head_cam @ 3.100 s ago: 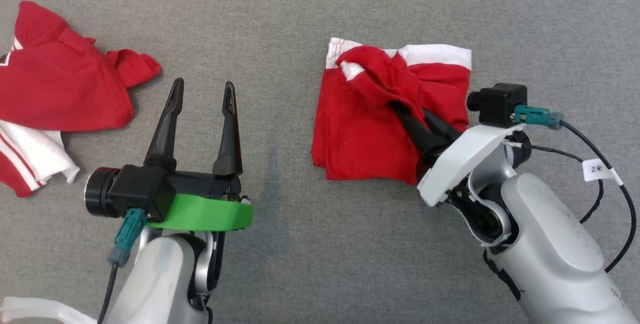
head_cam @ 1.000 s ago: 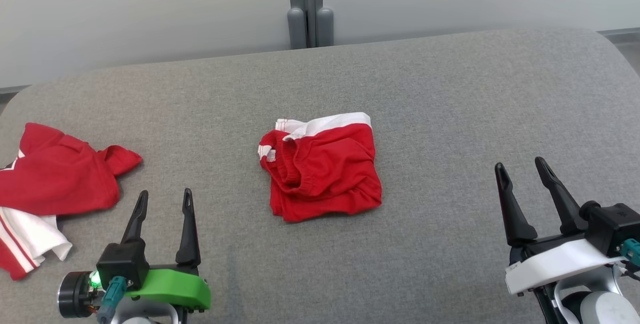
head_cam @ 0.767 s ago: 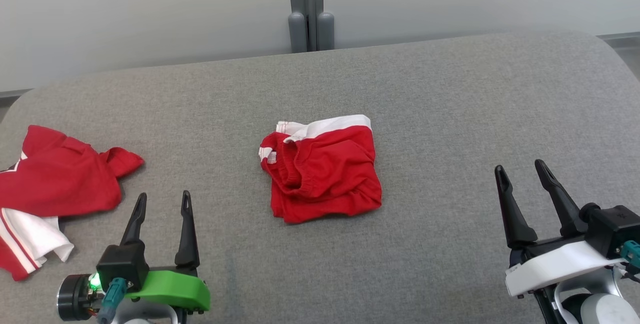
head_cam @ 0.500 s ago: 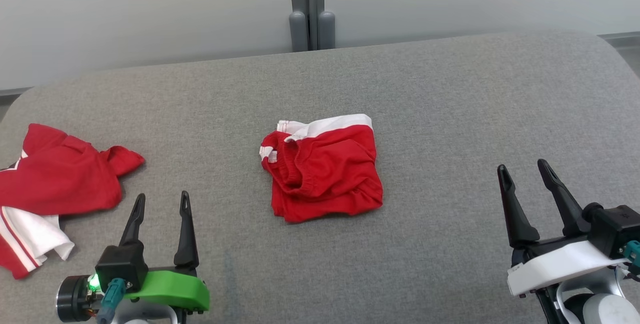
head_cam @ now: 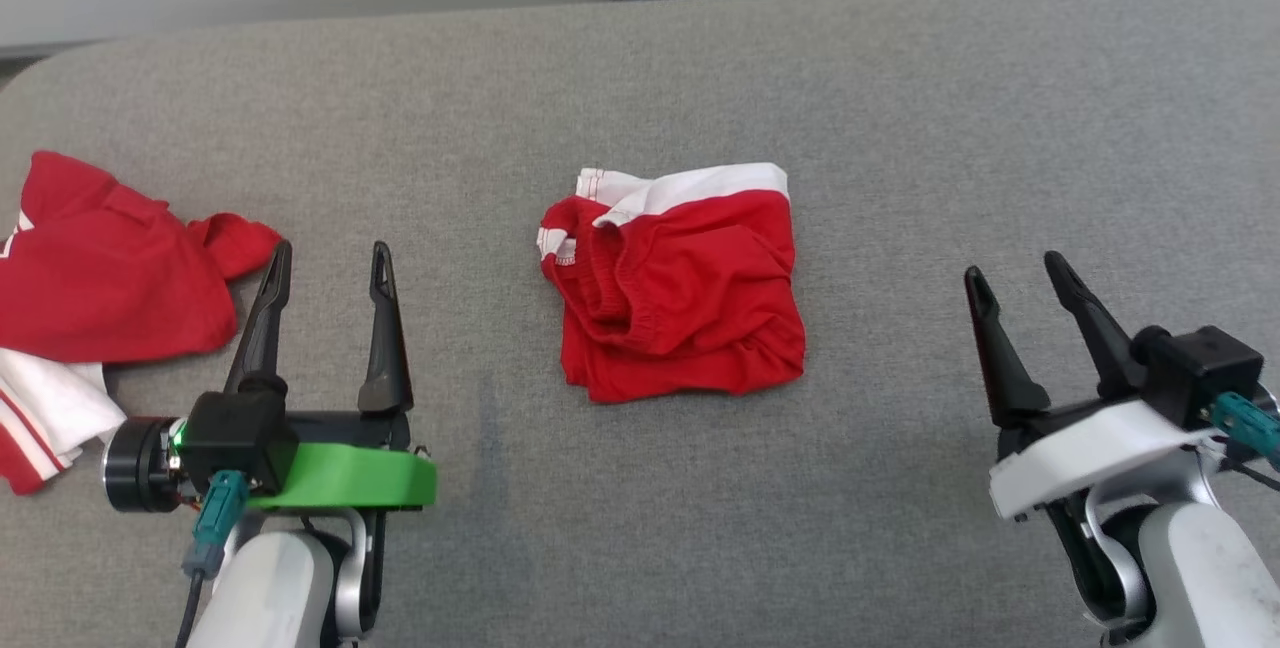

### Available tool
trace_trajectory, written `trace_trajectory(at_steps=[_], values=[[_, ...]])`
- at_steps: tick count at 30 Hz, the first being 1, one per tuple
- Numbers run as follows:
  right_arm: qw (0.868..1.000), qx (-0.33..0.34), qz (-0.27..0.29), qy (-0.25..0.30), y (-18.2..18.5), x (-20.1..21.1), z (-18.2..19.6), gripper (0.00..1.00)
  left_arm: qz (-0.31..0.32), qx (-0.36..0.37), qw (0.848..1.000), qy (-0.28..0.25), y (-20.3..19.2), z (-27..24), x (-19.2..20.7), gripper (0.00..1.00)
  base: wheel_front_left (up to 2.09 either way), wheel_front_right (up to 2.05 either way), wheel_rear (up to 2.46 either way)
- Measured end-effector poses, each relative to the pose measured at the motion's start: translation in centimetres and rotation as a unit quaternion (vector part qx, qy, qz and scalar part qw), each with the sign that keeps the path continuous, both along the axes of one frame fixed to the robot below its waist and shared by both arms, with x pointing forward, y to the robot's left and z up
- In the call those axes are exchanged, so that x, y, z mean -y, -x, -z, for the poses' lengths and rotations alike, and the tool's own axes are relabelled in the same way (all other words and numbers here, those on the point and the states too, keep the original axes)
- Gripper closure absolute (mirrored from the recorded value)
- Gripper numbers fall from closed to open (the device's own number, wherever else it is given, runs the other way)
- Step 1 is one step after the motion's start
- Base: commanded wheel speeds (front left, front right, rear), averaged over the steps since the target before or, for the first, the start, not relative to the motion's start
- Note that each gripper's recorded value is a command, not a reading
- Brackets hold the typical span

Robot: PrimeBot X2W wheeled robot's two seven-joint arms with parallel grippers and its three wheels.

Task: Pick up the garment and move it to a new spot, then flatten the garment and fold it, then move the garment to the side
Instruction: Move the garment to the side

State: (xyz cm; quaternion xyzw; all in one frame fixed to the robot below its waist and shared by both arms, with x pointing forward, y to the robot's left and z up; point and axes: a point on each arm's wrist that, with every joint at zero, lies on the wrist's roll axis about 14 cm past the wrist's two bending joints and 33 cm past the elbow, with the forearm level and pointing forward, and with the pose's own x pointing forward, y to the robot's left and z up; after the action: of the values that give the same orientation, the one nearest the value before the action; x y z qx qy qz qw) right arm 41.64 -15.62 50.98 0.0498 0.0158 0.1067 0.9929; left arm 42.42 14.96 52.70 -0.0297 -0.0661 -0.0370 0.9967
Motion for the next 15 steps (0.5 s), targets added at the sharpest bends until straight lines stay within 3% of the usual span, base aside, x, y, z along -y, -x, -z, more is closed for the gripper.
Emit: trace_trajectory(at_steps=[9,15], values=[[0.993,-0.08,-0.079,-0.043,-5.7,-7.2,6.5,0.0,-0.01,-0.018,1.0,0.001,-2.7,2.2,-0.6,0.0,0.0,0.0,0.0],[0.976,-0.175,-0.125,-0.047,-5.2,-11.2,12.5,0.0,-0.027,-0.027,0.999,-0.002,-2.9,3.1,-1.7,0.0,0.0,0.0,0.0]])
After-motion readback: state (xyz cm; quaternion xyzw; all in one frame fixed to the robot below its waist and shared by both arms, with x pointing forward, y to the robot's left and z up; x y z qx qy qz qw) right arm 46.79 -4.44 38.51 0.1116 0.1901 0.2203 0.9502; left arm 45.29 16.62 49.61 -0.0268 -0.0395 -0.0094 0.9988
